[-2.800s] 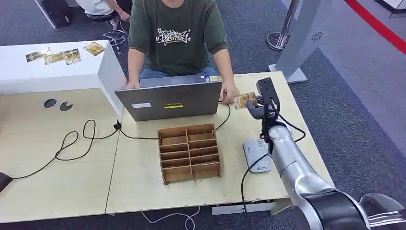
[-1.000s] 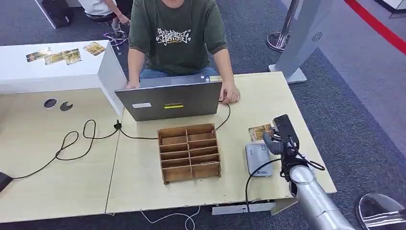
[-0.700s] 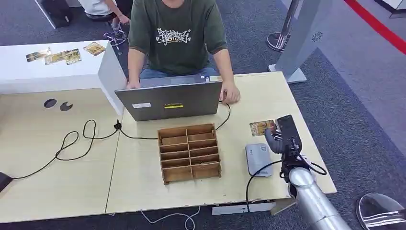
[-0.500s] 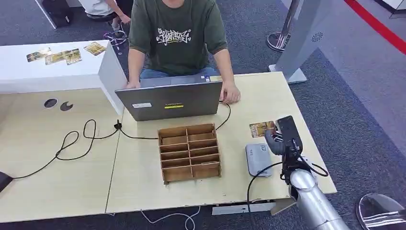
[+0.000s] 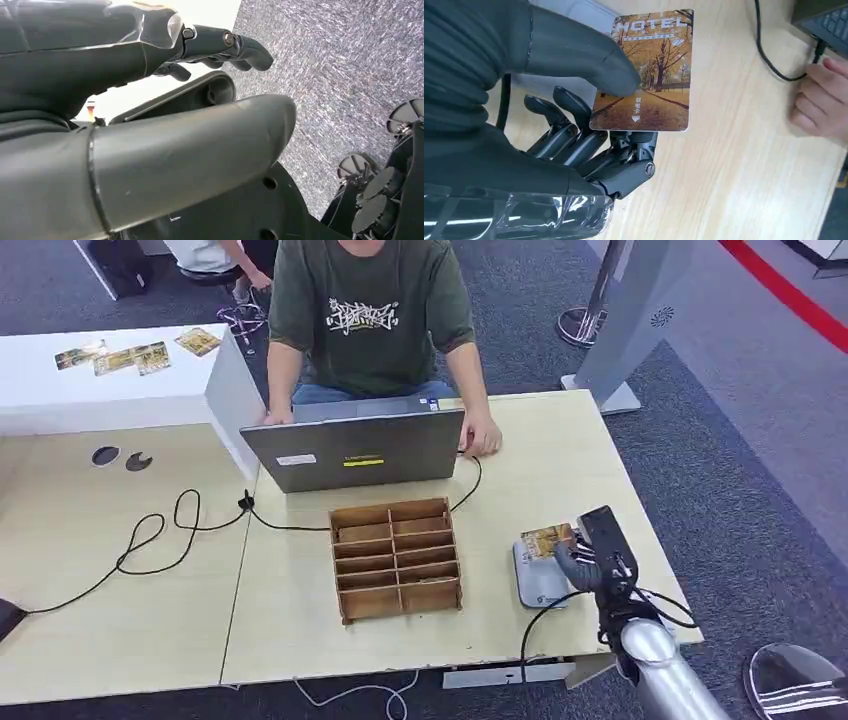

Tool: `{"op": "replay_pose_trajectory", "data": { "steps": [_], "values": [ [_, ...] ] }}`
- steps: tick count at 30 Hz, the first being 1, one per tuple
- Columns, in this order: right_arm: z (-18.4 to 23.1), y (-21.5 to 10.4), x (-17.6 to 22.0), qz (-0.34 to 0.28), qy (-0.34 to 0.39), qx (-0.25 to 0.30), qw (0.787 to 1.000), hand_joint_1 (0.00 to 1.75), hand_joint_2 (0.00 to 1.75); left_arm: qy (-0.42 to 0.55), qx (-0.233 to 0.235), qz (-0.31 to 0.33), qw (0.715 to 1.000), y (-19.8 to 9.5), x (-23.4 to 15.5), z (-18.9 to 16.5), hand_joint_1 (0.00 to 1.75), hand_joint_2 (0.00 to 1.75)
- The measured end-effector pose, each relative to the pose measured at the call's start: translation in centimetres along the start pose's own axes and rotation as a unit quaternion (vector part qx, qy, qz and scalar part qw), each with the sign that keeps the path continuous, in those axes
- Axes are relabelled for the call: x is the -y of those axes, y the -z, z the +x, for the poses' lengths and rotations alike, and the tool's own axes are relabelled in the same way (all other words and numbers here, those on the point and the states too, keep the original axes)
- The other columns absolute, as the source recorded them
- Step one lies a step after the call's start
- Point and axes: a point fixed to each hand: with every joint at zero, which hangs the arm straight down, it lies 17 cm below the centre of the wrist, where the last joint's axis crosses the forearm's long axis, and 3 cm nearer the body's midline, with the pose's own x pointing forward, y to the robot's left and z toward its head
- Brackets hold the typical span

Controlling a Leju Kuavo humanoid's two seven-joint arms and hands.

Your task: Pass the card to the sensor for recognition and then transmit it.

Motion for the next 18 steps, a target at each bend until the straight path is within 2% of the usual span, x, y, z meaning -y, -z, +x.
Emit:
{"op": "replay_pose_trajectory", "data": {
  "steps": [18],
  "values": [
    [-1.3, -0.6, 0.0, 0.013, -0.009, -0.014, 1.000, 1.75, 1.75, 0.000, 0.001, 0.001, 1.000, 0.0, -0.1, 0.1, 0.00, 0.00]
  ]
}}
